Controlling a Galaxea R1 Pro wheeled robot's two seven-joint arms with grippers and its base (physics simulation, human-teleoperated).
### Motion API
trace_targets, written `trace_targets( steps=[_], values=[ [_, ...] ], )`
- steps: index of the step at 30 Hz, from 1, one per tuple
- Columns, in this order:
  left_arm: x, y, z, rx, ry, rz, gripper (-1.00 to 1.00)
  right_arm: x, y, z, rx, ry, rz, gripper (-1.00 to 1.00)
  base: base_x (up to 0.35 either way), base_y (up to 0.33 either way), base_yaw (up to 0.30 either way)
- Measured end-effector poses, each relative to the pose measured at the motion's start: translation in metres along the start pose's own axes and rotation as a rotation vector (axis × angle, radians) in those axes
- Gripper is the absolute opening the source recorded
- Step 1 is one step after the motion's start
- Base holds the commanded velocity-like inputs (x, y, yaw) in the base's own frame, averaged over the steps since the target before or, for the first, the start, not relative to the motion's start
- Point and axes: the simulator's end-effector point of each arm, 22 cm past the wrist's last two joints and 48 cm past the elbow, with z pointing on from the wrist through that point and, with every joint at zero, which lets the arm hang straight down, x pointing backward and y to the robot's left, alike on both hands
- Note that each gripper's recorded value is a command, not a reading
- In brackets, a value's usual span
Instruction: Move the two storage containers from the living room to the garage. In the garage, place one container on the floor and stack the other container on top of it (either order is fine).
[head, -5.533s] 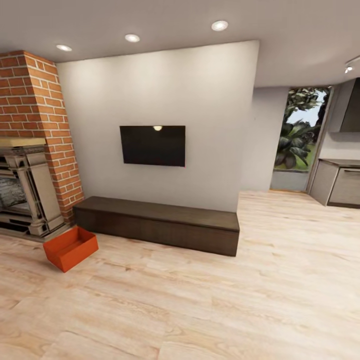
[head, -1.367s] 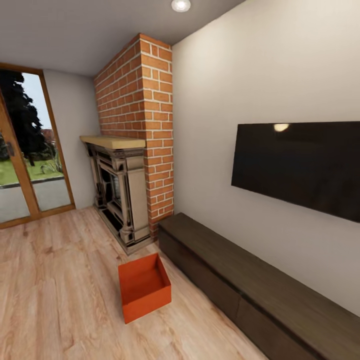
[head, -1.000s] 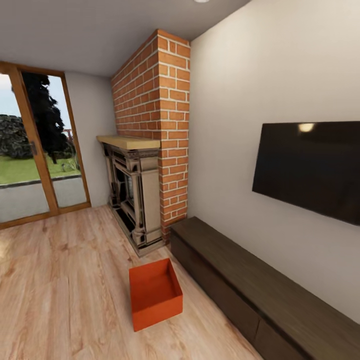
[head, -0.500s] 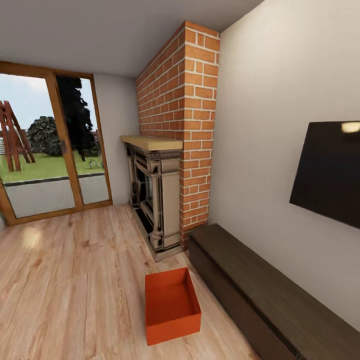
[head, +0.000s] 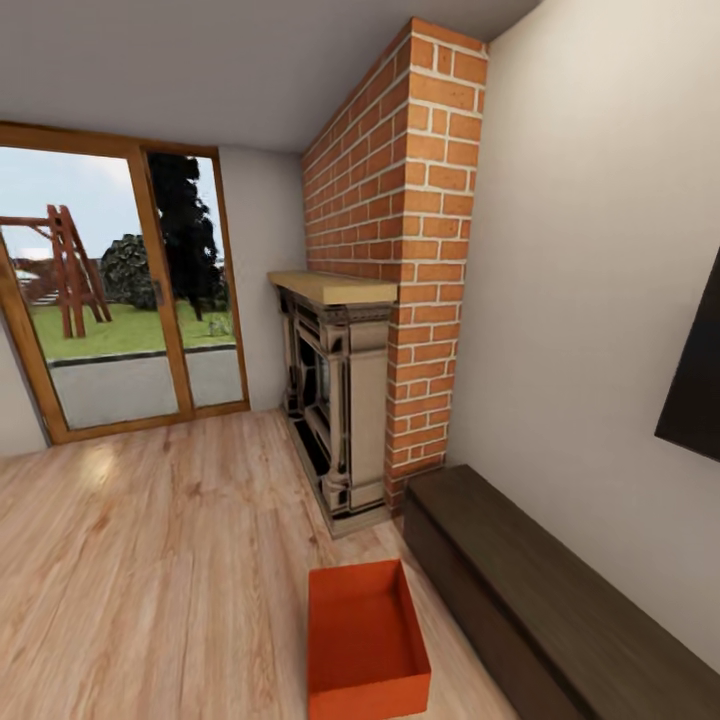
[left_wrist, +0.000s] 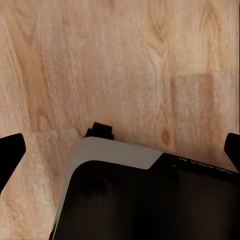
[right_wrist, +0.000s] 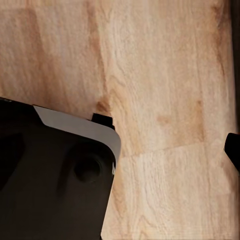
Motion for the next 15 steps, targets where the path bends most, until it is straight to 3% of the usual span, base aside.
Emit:
trace_targets(
  steps=[15],
  values=[
    [-0.0001,0.0,0.0,0.0,0.0,0.0,1.0,0.001,-0.0032,0.0001,0.004,0.002,-0.003,1.0,0.323,0.0,0.001]
  ],
)
